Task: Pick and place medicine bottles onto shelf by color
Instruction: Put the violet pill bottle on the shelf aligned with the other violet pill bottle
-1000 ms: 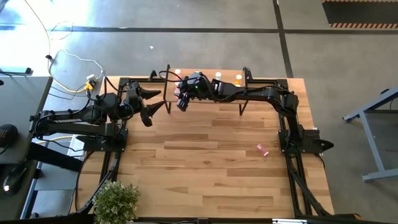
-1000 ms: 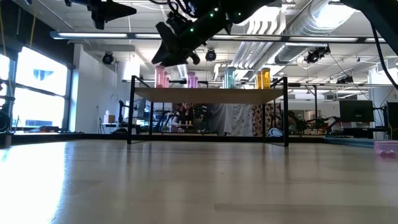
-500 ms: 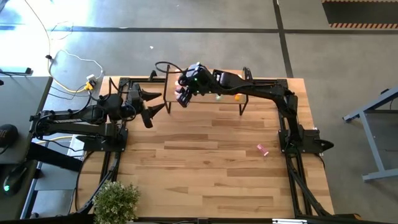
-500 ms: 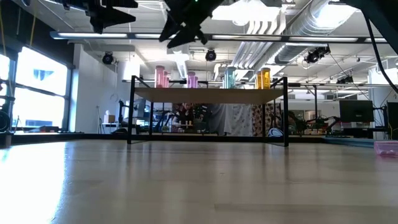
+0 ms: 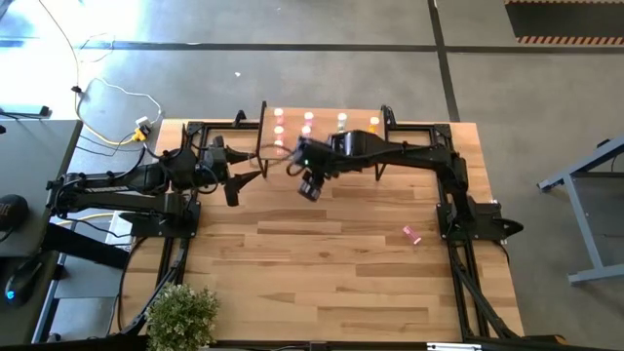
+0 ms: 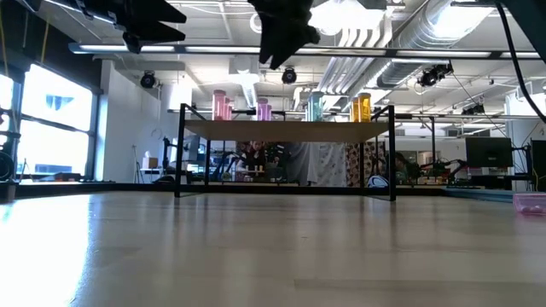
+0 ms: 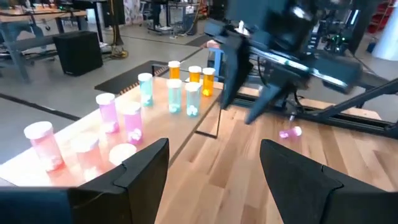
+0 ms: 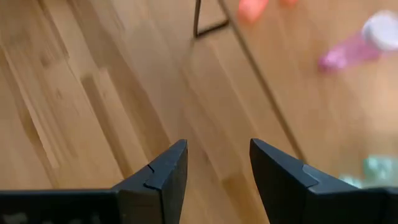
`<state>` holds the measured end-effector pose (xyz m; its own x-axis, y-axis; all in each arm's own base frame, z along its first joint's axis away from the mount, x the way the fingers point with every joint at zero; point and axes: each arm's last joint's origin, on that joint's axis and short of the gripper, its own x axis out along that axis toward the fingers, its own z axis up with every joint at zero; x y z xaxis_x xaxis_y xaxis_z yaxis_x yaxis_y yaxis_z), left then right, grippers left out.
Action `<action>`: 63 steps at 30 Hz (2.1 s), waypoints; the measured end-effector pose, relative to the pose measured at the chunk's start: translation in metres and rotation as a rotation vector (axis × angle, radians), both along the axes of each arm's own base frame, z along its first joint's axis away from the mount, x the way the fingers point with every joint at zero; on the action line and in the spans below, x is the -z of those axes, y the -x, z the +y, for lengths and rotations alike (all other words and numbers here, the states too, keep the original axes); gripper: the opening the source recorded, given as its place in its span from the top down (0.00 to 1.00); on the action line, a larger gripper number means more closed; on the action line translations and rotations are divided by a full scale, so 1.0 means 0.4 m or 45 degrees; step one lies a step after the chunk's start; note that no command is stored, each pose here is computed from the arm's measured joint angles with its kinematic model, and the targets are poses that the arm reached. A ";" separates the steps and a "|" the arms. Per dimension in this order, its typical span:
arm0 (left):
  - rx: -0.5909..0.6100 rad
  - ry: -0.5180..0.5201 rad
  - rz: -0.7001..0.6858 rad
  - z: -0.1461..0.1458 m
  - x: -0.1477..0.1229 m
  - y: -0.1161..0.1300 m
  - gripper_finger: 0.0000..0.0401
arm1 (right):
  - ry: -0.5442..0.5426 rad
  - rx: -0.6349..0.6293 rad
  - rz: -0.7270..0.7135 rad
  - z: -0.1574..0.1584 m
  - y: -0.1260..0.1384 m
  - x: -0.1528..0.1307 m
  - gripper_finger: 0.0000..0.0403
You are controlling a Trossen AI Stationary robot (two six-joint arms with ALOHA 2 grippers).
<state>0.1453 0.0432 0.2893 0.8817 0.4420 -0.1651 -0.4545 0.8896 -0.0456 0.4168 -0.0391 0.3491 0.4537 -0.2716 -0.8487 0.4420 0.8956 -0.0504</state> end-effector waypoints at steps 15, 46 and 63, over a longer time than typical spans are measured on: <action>0.044 -0.031 0.021 -0.002 0.001 -0.001 0.40 | 0.081 0.006 0.525 0.160 0.110 0.072 0.59; -0.120 0.180 -0.073 0.006 0.006 -0.005 0.40 | -0.576 0.528 0.390 0.187 0.653 0.262 0.59; -0.069 0.292 0.014 0.016 0.045 -0.062 0.40 | -0.663 0.607 0.455 0.186 0.681 0.433 0.59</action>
<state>0.1701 0.0494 0.2714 0.8552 0.4383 -0.2765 -0.5029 0.8307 -0.2387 0.1445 0.0354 0.1759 0.0646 0.1043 -0.9924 0.8201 0.5611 0.1124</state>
